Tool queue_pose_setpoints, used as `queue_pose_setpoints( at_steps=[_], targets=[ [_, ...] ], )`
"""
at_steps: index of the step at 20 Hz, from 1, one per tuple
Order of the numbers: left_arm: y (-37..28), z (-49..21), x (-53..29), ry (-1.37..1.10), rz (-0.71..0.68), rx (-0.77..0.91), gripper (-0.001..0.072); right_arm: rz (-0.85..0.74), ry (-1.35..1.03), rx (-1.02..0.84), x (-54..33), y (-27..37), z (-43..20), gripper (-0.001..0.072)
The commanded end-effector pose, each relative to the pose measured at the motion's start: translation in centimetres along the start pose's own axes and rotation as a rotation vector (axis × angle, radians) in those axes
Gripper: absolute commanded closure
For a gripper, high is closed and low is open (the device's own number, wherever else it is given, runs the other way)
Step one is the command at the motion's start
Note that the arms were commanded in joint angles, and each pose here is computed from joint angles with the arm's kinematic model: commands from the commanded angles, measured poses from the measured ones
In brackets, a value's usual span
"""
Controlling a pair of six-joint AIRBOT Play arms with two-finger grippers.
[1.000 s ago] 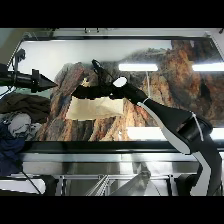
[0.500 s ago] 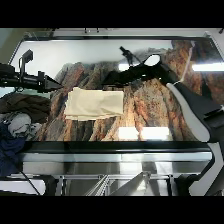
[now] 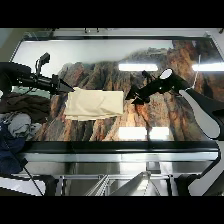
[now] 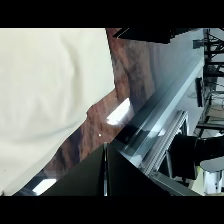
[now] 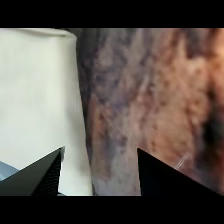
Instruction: Fold the shirts.
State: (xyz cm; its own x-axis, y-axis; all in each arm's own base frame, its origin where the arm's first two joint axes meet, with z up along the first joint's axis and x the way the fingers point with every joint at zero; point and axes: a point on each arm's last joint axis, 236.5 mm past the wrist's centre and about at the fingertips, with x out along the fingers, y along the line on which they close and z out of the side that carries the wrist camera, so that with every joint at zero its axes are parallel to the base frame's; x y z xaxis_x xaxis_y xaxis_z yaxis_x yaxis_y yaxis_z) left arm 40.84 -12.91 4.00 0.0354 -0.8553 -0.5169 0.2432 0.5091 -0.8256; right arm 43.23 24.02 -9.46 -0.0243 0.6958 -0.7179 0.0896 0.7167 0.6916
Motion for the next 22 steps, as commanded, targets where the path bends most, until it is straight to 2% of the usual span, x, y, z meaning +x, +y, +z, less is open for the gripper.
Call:
queue_pose_setpoints(
  at_steps=[1,5,6,7,8,9,12,15,17,19,22],
  targets=[
    [-0.1,-0.1,0.2,0.007,-0.006,0.0,0.0692,0.07,0.016,0.019,2.9,1.4,-0.9,0.0181],
    [-0.2,-0.3,0.2,0.017,-0.013,0.0,0.0692,0.26,0.032,0.023,6.0,5.9,-1.6,0.0192],
    [-0.4,-0.5,0.2,0.026,-0.018,0.0,0.0693,0.29,0.03,0.028,6.5,6.6,-1.6,0.0264],
    [-0.4,-0.7,0.2,0.031,-0.022,0.0,0.0693,0.318,0.025,0.021,6.6,7.2,-1.6,0.0414],
    [-0.5,-0.7,0.2,0.034,-0.023,-0.001,0.0693,0.347,0.011,0.0,6.4,7.8,-1.3,0.0604],
    [-0.5,-0.8,0.2,0.037,-0.025,-0.009,0.0693,0.376,-0.008,-0.004,5.8,8.2,-0.7,0.0691],
    [-0.8,-1.2,0.2,0.056,-0.037,-0.019,0.0693,0.391,-0.114,-0.017,0.9,6.7,2.6,0.0693],
    [-1.2,-1.9,0.1,0.084,-0.054,-0.019,0.0694,0.272,-0.285,0.025,-8.6,1.0,6.6,0.0694],
    [-1.2,-1.9,0.1,0.085,-0.054,-0.019,0.0694,0.123,-0.431,0.089,-16.5,-5.0,7.7,0.0694],
    [-1.2,-1.8,0.1,0.082,-0.052,-0.019,0.0694,-0.062,-0.574,0.227,-24.7,-12.7,6.2,0.0694],
    [-1.2,-1.8,0.3,0.081,-0.05,-0.017,0.0694,-0.373,-0.768,0.498,-35.3,-25.0,-2.3,0.0694]
  ],
)
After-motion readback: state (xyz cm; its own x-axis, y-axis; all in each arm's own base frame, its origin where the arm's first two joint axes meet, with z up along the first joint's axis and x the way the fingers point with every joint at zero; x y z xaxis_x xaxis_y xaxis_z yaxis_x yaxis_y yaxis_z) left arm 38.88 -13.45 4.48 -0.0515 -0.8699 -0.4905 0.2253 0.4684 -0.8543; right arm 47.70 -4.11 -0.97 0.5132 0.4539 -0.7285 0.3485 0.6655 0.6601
